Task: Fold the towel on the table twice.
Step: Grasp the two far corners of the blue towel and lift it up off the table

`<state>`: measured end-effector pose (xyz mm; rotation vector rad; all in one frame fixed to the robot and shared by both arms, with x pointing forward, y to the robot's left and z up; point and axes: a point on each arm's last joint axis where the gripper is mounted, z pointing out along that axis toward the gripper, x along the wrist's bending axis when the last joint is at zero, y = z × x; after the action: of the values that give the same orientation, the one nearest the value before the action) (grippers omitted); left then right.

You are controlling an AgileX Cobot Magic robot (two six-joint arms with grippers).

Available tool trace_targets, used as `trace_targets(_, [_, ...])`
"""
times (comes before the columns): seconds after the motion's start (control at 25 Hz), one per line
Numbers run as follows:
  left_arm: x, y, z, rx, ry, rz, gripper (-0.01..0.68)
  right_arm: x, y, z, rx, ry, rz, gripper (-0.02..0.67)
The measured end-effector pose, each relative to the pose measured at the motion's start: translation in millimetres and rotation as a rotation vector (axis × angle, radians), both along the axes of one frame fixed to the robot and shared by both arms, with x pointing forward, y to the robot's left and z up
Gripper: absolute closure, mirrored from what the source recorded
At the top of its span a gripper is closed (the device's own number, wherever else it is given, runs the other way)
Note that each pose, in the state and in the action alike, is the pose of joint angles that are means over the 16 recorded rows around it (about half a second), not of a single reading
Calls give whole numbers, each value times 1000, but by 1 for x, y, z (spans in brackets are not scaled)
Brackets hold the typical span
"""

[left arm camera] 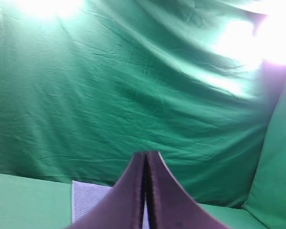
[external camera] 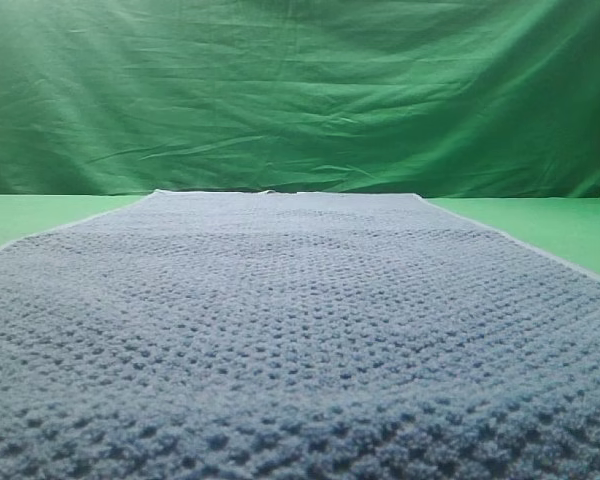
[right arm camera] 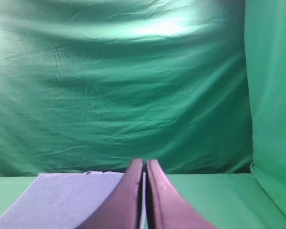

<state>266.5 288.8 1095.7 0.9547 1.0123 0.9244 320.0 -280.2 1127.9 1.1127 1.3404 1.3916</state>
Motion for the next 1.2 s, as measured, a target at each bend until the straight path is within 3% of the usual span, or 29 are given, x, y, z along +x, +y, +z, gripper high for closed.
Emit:
trace_targets(0.32, [25, -8, 10, 118, 206, -58, 673, 29, 7, 18, -52, 143, 58, 649])
trace_targets(0.64, [80, -19, 20, 229, 495, -127, 673, 76, 15, 30, -93, 321, 118, 649])
trace_targets(1.2, [193, -49, 0, 387, 919, -220, 673, 152, 26, -10, -98, 731, 193, 649])
